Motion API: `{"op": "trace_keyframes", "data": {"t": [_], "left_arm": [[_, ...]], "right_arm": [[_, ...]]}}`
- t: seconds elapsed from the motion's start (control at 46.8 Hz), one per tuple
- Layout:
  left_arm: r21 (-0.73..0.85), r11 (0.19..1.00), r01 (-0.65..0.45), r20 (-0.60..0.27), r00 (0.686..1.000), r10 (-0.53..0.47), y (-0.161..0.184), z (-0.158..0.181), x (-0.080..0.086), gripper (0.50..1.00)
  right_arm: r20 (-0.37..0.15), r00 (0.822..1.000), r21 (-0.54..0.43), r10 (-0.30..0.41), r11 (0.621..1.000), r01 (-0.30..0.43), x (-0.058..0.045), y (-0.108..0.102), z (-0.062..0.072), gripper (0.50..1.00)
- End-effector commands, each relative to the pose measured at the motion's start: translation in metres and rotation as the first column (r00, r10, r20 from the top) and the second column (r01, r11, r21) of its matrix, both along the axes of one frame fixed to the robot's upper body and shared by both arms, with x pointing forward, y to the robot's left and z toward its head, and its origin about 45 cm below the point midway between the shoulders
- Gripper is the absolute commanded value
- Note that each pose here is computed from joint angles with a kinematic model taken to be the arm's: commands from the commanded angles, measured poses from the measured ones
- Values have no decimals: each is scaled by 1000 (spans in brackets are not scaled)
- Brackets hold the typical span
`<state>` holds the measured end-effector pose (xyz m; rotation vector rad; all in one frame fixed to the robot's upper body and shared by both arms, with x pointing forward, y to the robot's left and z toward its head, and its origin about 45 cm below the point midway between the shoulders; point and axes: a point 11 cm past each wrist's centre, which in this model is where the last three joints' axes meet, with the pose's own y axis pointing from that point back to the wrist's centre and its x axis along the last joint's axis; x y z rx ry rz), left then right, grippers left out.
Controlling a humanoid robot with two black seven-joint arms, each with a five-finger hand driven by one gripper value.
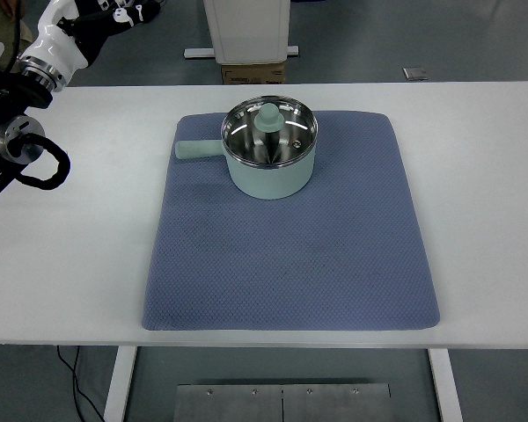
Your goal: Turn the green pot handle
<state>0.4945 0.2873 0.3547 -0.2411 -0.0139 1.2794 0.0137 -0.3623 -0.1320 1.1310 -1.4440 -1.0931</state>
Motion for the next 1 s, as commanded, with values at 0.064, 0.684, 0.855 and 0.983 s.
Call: {"op": "trace_keyframes", "data": {"t": [0.064, 0.684, 0.855, 0.983], "left_arm": [[-30, 999, -18, -42, 999, 17, 4, -17, -3, 1000], [-102, 988, -115, -171, 981, 96, 2, -76, -1, 1000], [-100, 986, -134, -188, 975, 114, 0, -86, 1, 1000], [-106, 985, -140, -204, 972, 116, -7, -95, 0, 1000]], "right_arm": [[0, 1000, 0, 0, 1000, 0, 0, 0, 0, 1000], [0, 1000, 0, 0, 1000, 0, 0, 0, 0, 1000], [0, 1000, 0, 0, 1000, 0, 0, 0, 0, 1000], [0, 1000, 0, 0, 1000, 0, 0, 0, 0, 1000]]}}
